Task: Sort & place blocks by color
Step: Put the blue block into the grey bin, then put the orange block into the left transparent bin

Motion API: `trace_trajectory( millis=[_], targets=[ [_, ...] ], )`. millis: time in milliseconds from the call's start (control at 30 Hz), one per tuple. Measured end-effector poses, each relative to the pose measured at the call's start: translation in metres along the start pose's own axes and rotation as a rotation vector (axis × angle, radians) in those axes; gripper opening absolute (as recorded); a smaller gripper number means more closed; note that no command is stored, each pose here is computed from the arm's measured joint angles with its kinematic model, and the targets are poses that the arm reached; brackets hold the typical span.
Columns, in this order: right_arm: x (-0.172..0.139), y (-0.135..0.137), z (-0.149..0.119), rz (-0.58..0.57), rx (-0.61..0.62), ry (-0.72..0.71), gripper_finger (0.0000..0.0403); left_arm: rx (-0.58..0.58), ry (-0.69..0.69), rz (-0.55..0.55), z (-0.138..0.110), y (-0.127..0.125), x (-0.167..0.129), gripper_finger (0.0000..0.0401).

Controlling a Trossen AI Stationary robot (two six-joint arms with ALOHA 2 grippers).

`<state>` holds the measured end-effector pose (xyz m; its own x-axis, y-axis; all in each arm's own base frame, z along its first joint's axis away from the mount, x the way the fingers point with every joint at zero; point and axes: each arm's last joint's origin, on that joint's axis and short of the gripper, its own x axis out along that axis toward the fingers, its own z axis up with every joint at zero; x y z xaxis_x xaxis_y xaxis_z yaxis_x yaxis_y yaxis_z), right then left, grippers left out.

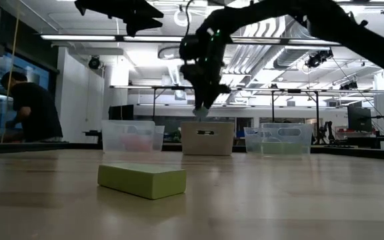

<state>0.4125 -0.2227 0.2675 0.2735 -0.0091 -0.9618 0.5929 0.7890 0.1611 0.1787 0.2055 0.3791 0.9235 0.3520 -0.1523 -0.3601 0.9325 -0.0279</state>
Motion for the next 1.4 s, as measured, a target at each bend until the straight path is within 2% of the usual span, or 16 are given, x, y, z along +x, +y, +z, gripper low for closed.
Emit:
trace_trajectory(
  millis=[167, 300, 600, 900, 1400],
  targets=[
    [0.032, -0.011, 0.004, -0.014, 0.014, 0.064, 0.0104, 0.005, -0.008, 0.0, 0.002, -0.001, -0.002, 0.0181],
    [0.045, -0.016, 0.007, -0.021, 0.022, 0.072, 0.0104, 0.003, -0.005, 0.001, 0.002, -0.001, -0.003, 0.0181],
    [0.063, -0.023, 0.011, -0.02, 0.017, 0.075, 0.0104, -0.008, 0.014, -0.001, 0.0, -0.002, -0.003, 0.0181],
    [0.064, -0.025, 0.012, -0.018, -0.006, 0.071, 0.0107, -0.012, 0.02, -0.001, -0.001, -0.002, -0.003, 0.0181],
    [0.064, -0.025, 0.012, -0.037, 0.009, 0.072, 0.0202, -0.011, 0.02, -0.001, -0.001, -0.002, -0.003, 0.0181]
  ],
)
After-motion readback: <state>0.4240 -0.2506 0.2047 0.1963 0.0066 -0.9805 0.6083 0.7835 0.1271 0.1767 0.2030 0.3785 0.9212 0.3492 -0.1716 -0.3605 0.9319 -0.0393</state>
